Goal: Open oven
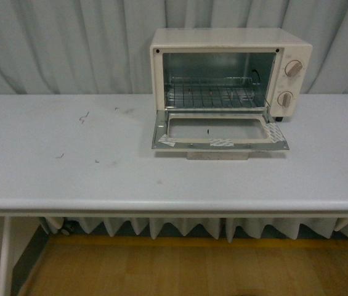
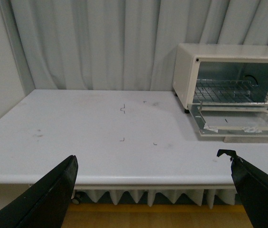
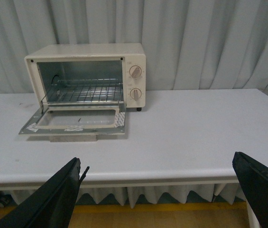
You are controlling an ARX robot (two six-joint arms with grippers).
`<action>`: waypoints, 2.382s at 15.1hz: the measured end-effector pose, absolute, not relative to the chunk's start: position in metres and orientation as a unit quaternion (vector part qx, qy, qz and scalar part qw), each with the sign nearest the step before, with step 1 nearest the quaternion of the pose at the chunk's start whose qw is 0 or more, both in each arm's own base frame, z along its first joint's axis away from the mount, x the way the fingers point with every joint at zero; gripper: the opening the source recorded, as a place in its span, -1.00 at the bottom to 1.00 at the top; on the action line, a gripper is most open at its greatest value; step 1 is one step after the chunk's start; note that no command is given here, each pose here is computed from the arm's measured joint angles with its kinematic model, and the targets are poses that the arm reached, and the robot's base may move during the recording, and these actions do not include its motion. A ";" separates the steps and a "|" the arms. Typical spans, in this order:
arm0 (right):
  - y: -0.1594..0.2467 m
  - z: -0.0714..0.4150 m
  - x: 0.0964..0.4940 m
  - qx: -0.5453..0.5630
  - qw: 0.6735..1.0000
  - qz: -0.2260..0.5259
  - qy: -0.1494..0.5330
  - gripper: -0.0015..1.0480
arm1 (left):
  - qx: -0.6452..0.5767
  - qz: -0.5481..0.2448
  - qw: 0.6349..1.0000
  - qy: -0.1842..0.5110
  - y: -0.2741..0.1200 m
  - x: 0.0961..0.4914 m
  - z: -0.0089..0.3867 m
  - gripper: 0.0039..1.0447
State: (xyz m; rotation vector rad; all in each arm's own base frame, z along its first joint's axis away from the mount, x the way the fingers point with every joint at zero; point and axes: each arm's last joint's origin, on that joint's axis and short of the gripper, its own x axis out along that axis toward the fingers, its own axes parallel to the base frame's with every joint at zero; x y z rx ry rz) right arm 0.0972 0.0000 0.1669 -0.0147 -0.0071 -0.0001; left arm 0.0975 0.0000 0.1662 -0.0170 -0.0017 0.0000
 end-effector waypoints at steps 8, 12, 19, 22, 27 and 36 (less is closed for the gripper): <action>0.000 0.167 0.097 -0.007 1.000 0.000 -0.003 0.87 | -0.008 0.000 1.000 0.000 0.000 0.098 0.166 0.88; 0.000 0.167 0.097 -0.007 1.000 0.000 -0.003 0.87 | -0.008 0.000 1.000 0.000 0.000 0.098 0.166 0.88; 0.000 0.167 0.097 -0.007 1.000 0.000 -0.002 0.87 | -0.007 0.000 1.000 0.000 0.000 0.098 0.166 0.88; 0.000 0.166 0.097 -0.007 1.000 0.000 -0.001 0.87 | -0.007 0.001 1.000 0.002 0.000 0.098 0.166 0.88; 0.000 0.167 0.097 -0.007 1.000 0.000 -0.002 0.87 | -0.007 0.000 1.000 0.001 0.000 0.098 0.166 0.88; 0.000 0.167 0.097 -0.007 1.000 0.000 -0.002 0.87 | -0.007 0.000 1.000 0.001 0.000 0.098 0.166 0.88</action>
